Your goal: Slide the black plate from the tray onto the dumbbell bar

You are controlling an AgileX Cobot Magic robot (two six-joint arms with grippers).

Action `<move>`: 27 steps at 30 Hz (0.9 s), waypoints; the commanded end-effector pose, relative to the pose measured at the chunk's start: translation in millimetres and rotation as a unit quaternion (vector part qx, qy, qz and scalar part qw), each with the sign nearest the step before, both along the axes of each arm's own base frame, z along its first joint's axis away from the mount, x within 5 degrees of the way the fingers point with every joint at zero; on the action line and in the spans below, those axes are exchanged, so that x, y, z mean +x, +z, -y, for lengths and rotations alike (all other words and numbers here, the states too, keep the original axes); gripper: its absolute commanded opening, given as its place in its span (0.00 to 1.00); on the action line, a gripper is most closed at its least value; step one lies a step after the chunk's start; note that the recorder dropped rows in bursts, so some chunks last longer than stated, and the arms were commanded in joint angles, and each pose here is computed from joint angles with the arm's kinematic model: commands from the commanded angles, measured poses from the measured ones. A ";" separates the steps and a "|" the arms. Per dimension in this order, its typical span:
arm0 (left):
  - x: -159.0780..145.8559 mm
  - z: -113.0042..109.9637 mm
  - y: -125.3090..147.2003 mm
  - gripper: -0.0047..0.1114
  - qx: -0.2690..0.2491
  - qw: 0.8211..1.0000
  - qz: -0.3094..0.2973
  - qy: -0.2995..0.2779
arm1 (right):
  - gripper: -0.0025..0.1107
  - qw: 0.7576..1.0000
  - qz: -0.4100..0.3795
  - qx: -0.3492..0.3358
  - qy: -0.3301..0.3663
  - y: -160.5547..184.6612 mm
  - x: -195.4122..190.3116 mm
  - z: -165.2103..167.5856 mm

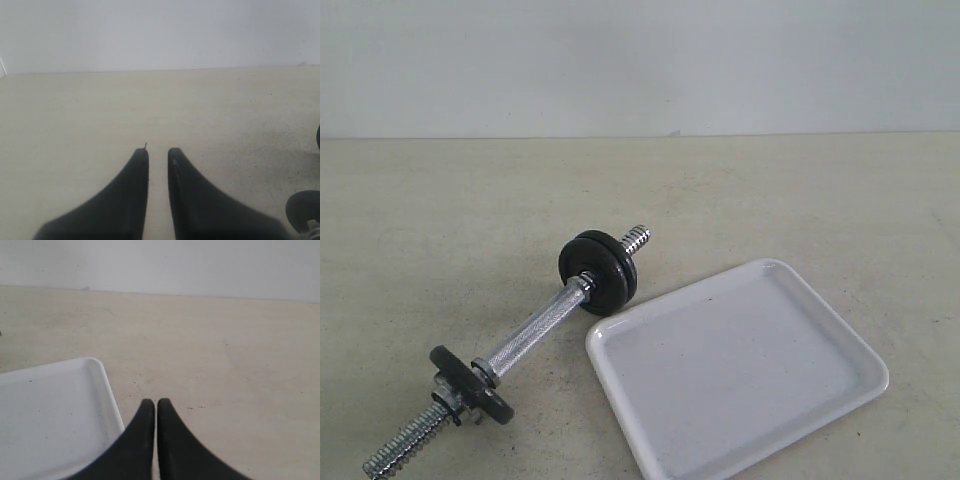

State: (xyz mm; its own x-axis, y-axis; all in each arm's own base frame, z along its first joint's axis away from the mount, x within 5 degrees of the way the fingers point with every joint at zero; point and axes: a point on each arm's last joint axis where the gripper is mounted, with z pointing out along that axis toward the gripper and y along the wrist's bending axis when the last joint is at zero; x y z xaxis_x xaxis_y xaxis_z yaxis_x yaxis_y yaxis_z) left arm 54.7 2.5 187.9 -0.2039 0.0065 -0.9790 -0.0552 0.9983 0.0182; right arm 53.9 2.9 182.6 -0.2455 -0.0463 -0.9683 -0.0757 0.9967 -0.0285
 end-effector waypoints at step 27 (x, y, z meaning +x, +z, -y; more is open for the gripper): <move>-0.1 0.8 -1.2 0.16 -0.004 1.000 0.000 -0.006 | 0.02 1.000 -0.002 -0.018 0.006 -0.5 -0.5 -0.2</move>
State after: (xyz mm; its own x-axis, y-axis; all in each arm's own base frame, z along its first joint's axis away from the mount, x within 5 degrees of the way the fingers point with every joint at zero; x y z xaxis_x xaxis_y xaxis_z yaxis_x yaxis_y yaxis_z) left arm 54.7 2.5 187.9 -0.2039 0.0065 -0.9790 -0.0552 0.9983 0.0182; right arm 53.6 2.9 181.6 -0.2534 -0.0853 -0.9636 -0.0858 0.9942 -0.0655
